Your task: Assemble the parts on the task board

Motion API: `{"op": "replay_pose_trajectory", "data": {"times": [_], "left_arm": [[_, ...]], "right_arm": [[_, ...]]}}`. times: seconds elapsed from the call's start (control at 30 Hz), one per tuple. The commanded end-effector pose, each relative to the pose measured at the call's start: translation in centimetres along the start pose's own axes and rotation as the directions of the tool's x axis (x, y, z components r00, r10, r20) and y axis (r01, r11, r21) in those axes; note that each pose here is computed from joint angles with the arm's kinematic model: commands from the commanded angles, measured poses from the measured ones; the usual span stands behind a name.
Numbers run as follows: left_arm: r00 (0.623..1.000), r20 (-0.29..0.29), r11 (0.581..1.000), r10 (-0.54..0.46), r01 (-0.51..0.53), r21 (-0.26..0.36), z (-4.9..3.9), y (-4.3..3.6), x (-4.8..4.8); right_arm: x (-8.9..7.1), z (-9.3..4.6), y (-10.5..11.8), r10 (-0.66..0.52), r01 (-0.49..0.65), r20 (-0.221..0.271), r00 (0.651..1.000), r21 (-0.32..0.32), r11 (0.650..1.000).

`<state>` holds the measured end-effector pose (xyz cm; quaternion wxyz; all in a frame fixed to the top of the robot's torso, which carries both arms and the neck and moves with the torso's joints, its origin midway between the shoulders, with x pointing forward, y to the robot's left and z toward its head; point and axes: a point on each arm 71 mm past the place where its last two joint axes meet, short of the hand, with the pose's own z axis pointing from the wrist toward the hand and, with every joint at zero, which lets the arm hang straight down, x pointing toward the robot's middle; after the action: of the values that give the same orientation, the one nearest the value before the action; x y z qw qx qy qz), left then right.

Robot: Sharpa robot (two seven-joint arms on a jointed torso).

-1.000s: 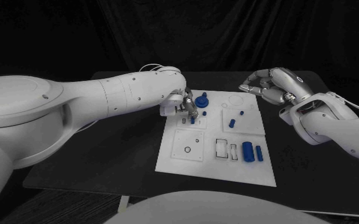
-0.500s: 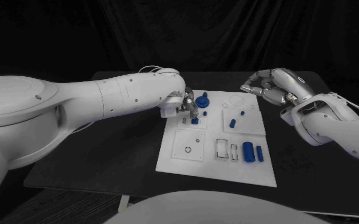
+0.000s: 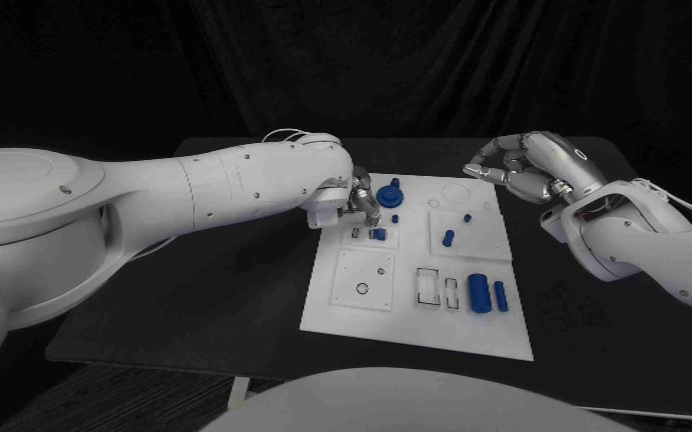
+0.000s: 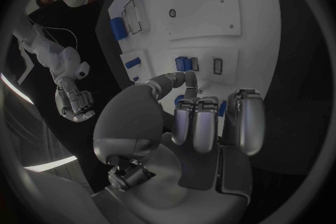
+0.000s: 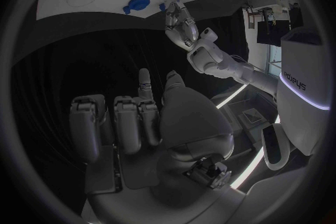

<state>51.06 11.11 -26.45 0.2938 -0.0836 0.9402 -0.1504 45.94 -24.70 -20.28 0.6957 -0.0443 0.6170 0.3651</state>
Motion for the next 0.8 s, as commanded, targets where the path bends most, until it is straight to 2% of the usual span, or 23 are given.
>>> {"op": "replay_pose_trajectory", "data": {"times": [0.03,0.2,0.37,0.57,0.8], "left_arm": [[1.0,0.019,0.999,-0.023,0.022,0.047,-0.05,-0.35,0.03],[0.998,0.05,0.995,-0.045,0.04,0.095,-0.28,-0.54,-0.05],[0.998,0.043,0.993,-0.042,0.037,0.111,-0.52,-0.68,0.26],[1.0,0.007,0.996,-0.019,0.018,0.083,-0.54,-0.52,0.6],[1.0,-0.006,0.999,0.001,-0.001,0.048,-0.44,-0.25,0.63]], "right_arm": [[0.06,-0.13,-0.12,0.0,0.0,-0.003,1.0,0.016,1.0],[0.02,-0.23,-0.17,0.0,0.0,-0.003,1.0,0.016,1.0],[0.03,-0.31,-0.19,0.001,-0.001,-0.005,1.0,0.017,1.0],[0.11,-0.33,-0.16,0.002,-0.002,-0.008,1.0,0.016,1.0],[0.21,-0.35,-0.17,0.004,-0.003,-0.01,1.0,0.016,1.0]]}}
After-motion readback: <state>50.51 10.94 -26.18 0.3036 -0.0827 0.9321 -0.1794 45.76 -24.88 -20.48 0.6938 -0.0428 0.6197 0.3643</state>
